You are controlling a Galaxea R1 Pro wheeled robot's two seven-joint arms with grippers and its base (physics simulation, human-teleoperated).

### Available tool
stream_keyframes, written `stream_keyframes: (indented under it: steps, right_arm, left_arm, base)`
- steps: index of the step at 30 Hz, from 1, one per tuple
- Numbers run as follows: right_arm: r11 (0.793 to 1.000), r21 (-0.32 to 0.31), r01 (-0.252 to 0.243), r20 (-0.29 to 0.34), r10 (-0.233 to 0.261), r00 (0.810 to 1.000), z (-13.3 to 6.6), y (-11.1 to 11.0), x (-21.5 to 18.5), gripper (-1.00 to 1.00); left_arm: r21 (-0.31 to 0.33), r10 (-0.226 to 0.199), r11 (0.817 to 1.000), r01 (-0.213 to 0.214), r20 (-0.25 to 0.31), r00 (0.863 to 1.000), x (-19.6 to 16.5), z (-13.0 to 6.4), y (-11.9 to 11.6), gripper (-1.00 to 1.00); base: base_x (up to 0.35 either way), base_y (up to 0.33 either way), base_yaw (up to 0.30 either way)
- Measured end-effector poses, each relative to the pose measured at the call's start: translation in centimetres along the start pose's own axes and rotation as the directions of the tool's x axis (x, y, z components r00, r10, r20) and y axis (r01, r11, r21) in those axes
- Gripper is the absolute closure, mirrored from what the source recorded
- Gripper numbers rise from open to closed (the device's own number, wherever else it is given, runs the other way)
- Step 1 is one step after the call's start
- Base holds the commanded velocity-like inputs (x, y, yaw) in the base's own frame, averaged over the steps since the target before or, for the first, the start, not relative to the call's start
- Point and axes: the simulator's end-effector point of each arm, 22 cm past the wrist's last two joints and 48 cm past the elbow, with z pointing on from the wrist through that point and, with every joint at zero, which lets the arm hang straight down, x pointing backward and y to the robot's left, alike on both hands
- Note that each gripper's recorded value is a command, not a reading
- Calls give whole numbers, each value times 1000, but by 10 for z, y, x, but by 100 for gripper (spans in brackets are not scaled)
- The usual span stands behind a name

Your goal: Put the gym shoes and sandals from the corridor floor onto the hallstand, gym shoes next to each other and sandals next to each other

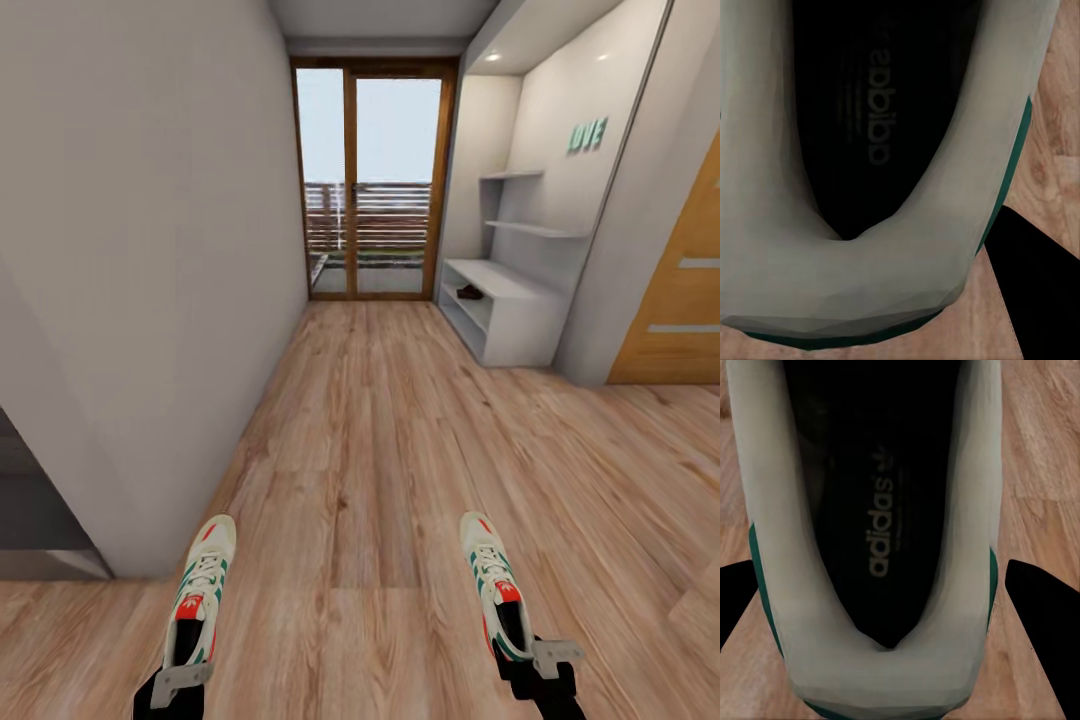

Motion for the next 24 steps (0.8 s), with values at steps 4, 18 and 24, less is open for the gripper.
stream_keyframes:
  steps: [4,18,24]
  right_arm:
    - [1000,0,0,0,0,1000,0,0,0,100]
    - [1000,0,0,0,0,1000,0,0,0,100]
    - [1000,0,1,0,-1,1000,0,-1,0,100]
  left_arm:
    - [0,0,1000,0,0,1000,0,0,0,100]
    - [0,0,1000,0,1,1000,0,0,0,100]
    - [0,1,1000,-1,1,1000,0,0,0,100]
  base:
    - [340,0,0]
    - [340,0,0]
    - [340,0,0]
